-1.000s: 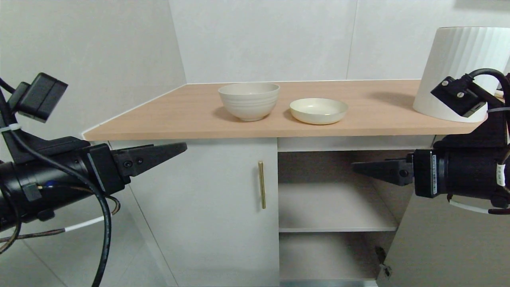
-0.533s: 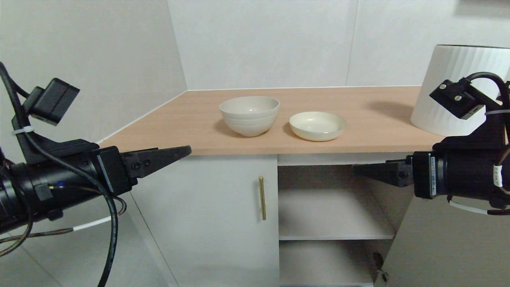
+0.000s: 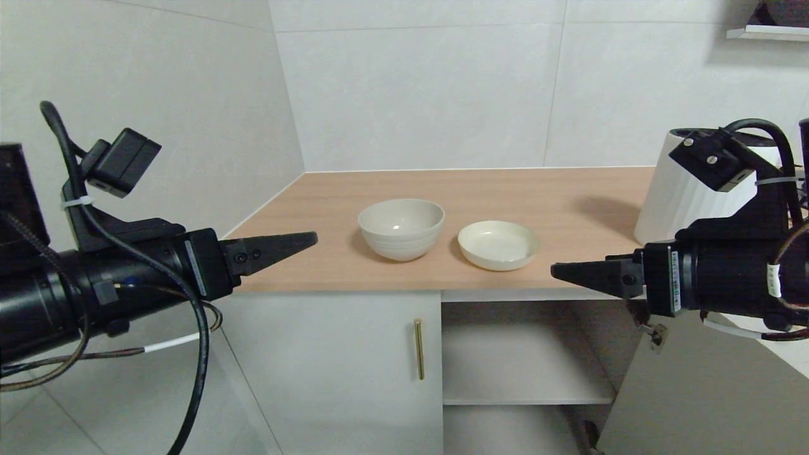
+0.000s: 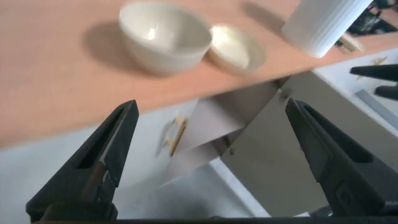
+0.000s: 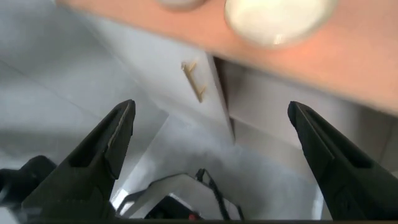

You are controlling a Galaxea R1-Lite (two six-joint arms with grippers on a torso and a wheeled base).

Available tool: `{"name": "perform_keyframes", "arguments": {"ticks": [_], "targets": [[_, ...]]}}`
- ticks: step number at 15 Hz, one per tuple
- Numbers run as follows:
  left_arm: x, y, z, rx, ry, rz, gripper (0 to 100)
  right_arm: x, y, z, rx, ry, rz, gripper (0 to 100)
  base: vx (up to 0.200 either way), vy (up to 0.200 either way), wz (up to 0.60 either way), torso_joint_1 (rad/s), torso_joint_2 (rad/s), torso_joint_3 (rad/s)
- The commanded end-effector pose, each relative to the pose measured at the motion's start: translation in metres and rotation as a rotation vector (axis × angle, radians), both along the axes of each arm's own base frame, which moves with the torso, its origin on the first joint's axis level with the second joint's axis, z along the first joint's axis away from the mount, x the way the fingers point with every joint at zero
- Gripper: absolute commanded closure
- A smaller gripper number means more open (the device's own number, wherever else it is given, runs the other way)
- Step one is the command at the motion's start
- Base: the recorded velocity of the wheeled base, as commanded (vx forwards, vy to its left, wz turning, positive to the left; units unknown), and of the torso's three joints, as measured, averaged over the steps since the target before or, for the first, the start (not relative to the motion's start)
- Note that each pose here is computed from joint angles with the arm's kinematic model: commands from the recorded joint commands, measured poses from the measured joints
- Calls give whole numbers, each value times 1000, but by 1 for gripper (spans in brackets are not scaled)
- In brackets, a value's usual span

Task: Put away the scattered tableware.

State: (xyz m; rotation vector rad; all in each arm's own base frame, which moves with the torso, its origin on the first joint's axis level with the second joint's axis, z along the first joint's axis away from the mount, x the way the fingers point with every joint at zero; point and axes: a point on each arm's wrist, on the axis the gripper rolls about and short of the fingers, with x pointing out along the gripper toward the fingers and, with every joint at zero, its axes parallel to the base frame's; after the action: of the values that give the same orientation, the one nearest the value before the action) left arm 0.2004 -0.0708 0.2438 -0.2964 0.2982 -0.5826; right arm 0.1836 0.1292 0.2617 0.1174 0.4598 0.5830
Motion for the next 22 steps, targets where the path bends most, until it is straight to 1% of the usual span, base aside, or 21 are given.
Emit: {"name": "perform_keyframes", "arguments": {"ticks": [1, 2, 4, 5, 6, 7, 8, 9, 10, 11, 12, 14, 15, 16, 17, 18, 19, 22], "targets": [[19, -6, 6, 6, 15, 1, 0, 16, 5, -8, -19, -4, -12, 0, 0, 0, 0, 193, -481, -286], [30, -10, 12, 12, 32, 3, 0, 25, 8, -12, -14, -16, -24, 0, 0, 0, 0, 115, -286, -168], [41, -12, 20, 30, 87, 9, 0, 41, 12, -17, -17, -27, -42, 0, 0, 0, 0, 51, -122, -73], [44, -12, 21, 56, 171, 8, 0, 66, 18, -16, -33, -26, -81, 0, 0, 0, 0, 0, 0, 0], [47, -14, 19, 73, 220, 8, 0, 80, 20, -15, -43, -4, -109, 0, 0, 0, 0, 0, 0, 0], [51, -15, 20, 74, 232, 6, 0, 92, 22, -18, -52, 36, -130, 0, 0, 0, 0, 0, 0, 0], [58, -17, 16, 73, 252, 16, 0, 102, 25, -23, -50, 76, -162, 0, 0, 0, 0, 0, 0, 0], [69, -21, 13, 30, 296, 62, 0, 111, 24, -24, -33, 94, -238, 0, 0, 0, 0, 0, 0, 0], [81, -28, 10, -26, 348, 110, 0, 119, 22, -25, -34, 92, -276, 0, 0, 0, 0, 0, 0, 0], [93, -36, 7, -63, 385, 148, 0, 121, 20, -26, -40, 92, -294, 0, 0, 0, 0, 0, 0, 0], [108, -45, -4, -85, 430, 195, 0, 124, 19, -29, -44, 96, -305, 0, 0, 0, 0, 0, 0, 0], [126, -57, -20, -79, 469, 239, 0, 127, 20, -34, -52, 105, -311, 0, 0, 0, 0, 0, 0, 0], [138, -65, -27, -97, 490, 267, 0, 129, 21, -37, -57, 110, -314, 0, 0, 0, 0, 0, 0, 0], [147, -70, -30, -116, 500, 295, 0, 129, 21, -37, -58, 111, -315, 0, 0, 0, 0, 0, 0, 0], [154, -73, -35, -122, 507, 310, 0, 129, 21, -38, -58, 112, -316, 0, 0, 0, 0, 0, 0, 0], [159, -75, -38, -122, 508, 317, 0, 129, 21, -37, -57, 111, -316, 0, 0, 0, 0, 0, 0, 0], [167, -78, -45, -119, 519, 333, 0, 129, 20, -37, -58, 112, -316, 0, 0, 0, 0, 0, 0, 0], [181, -81, -60, -104, 534, 362, 0, 128, 20, -38, -58, 114, -317, 0, 0, 0, 0, 0, 0, 0]]}}
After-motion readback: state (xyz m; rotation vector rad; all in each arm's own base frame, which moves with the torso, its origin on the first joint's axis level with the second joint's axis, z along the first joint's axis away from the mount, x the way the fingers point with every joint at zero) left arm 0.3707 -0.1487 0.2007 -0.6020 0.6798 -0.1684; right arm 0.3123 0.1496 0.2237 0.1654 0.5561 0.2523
